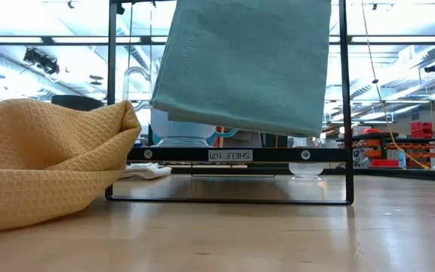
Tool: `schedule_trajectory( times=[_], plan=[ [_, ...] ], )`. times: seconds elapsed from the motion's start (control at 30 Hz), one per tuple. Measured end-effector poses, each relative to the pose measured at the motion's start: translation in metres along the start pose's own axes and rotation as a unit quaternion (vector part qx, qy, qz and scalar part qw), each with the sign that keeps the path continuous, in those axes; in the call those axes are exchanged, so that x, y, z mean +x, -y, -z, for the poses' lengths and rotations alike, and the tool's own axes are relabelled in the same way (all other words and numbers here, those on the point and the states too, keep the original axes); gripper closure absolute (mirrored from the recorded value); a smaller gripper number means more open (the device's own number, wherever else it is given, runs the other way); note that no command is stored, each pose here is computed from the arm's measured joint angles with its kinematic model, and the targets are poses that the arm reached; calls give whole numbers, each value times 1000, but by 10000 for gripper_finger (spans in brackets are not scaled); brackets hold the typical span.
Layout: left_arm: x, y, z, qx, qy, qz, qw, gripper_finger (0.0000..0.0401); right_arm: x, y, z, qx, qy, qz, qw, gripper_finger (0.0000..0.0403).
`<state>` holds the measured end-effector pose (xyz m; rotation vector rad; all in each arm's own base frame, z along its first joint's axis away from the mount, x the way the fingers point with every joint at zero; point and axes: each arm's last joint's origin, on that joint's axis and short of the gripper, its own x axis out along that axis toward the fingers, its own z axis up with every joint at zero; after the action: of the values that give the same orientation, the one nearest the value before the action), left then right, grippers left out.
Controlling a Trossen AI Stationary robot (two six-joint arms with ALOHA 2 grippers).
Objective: Stack small to large cups/mugs on shelf
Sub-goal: Put the purple cup on the shelf
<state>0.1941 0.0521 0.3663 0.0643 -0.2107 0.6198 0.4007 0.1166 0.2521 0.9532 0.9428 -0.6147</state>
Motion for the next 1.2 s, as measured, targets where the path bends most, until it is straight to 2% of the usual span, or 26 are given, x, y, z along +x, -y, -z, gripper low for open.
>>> schedule_trajectory(
  times=[0.33, 0.53, 0.6, 0.8, 0.93, 1.03, 1.2],
  plan=[
    [0, 0, 1, 1, -3, 0, 1000, 373, -15, 6, -11, -5, 7, 10, 1000, 288],
    [0, 0, 2, 3, -7, 1, 1000, 365, -28, 9, -17, -14, 11, 6, 1000, 289],
    [0, 0, 2, 4, -9, 1, 1000, 362, -40, 12, -19, -20, 22, 8, 1000, 288],
    [0, 0, 2, 2, -9, 1, 1000, 365, -106, 41, -26, -14, 70, 51, 996, 291],
    [0, 1, 2, -16, -8, 14, 1000, 370, -146, 55, -20, -16, 76, 37, 996, 292],
    [0, 2, 2, -26, -8, 34, 999, 371, -169, 62, -5, -54, 54, 19, 997, 292],
    [-1, 5, 3, -25, -12, 76, 997, 364, -203, 73, 34, -173, 2, -15, 985, 292]
  ],
)
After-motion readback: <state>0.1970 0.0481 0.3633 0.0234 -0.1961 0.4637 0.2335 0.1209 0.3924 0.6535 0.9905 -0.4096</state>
